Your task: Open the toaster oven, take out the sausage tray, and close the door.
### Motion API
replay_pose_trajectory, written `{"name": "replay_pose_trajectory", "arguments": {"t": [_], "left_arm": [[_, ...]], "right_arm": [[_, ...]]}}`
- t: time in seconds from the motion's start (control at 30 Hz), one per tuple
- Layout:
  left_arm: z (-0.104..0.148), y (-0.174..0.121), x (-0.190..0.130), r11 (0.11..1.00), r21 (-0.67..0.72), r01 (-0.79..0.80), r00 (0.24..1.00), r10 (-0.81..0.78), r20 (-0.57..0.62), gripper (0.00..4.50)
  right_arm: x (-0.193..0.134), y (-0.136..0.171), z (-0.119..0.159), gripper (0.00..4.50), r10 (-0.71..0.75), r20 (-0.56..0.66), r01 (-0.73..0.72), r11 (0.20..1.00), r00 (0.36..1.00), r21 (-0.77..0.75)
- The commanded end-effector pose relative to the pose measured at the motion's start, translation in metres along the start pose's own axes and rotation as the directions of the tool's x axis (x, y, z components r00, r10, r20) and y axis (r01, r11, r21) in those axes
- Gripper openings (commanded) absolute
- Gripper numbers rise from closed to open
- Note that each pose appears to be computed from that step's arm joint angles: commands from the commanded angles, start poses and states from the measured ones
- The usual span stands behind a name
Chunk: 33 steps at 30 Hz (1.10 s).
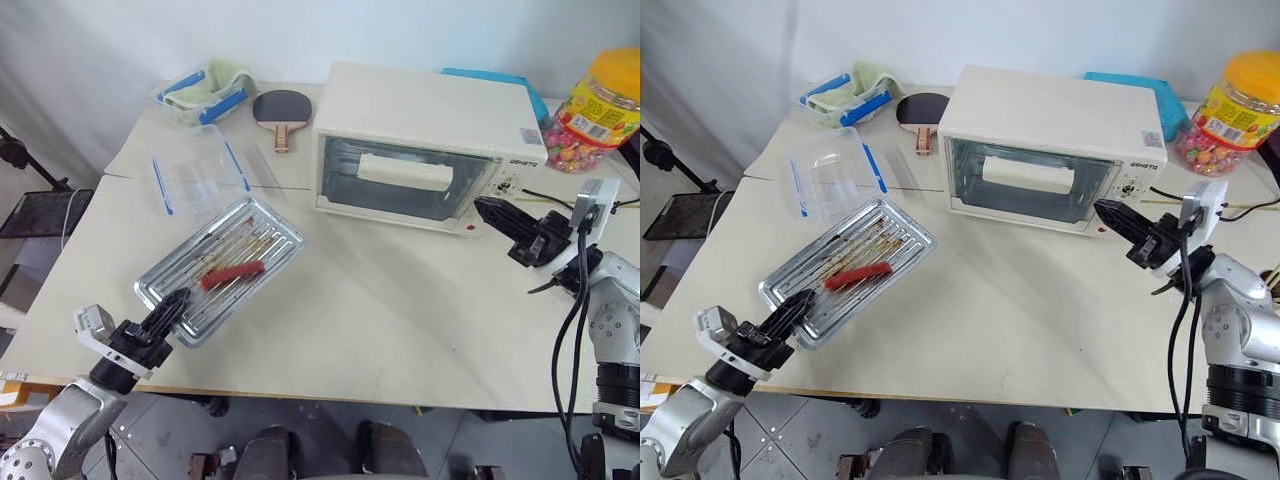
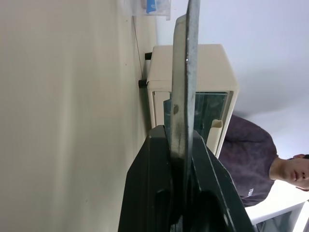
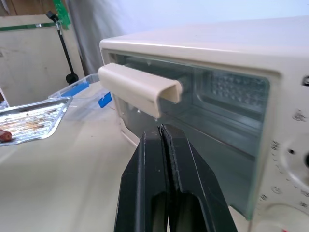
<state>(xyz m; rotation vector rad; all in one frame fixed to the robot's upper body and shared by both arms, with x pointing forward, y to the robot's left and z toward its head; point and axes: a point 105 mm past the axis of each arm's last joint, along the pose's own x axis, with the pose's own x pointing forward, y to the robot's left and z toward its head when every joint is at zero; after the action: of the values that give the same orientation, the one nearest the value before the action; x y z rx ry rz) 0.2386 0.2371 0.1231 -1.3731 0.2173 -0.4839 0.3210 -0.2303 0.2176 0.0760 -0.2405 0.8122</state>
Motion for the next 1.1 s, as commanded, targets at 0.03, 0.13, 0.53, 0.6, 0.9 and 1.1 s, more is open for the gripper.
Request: {"name": "replay_pose_trajectory", "arguments": {"t": [0.03,0.13,0.53,0.6,0.9,1.1], "left_arm": [[-0.008,-0.010,0.009,0.998,0.005,0.057,0.991,-0.056,-0.119,0.00],[-0.016,-0.011,0.015,0.999,0.011,0.054,0.971,-0.050,-0.236,0.00],[-0.056,-0.012,0.092,1.000,0.014,-0.004,0.780,0.012,-0.626,0.00],[-0.067,-0.007,0.109,0.999,0.046,-0.029,0.745,0.052,-0.665,0.00],[-0.100,0.011,0.145,0.985,0.163,-0.052,0.640,0.158,-0.752,0.00],[-0.100,0.016,0.148,0.981,0.192,-0.033,0.633,0.169,-0.755,0.00]], "right_arm": [[-0.012,0.015,0.010,0.42,0.022,-0.018,-0.023,0.999,1.000,-0.025],[-0.025,0.034,0.003,1.27,0.062,-0.087,-0.069,0.994,0.994,-0.083],[-0.100,0.091,-0.028,4.46,0.058,-0.205,-0.097,0.978,0.977,-0.186],[-0.115,0.093,-0.030,4.46,0.032,-0.236,-0.068,0.987,0.971,-0.144],[-0.129,0.099,-0.016,4.46,-0.050,-0.233,0.006,0.982,0.971,-0.188],[-0.133,0.106,-0.016,4.46,-0.081,-0.250,0.034,0.982,0.965,-0.187]]}}
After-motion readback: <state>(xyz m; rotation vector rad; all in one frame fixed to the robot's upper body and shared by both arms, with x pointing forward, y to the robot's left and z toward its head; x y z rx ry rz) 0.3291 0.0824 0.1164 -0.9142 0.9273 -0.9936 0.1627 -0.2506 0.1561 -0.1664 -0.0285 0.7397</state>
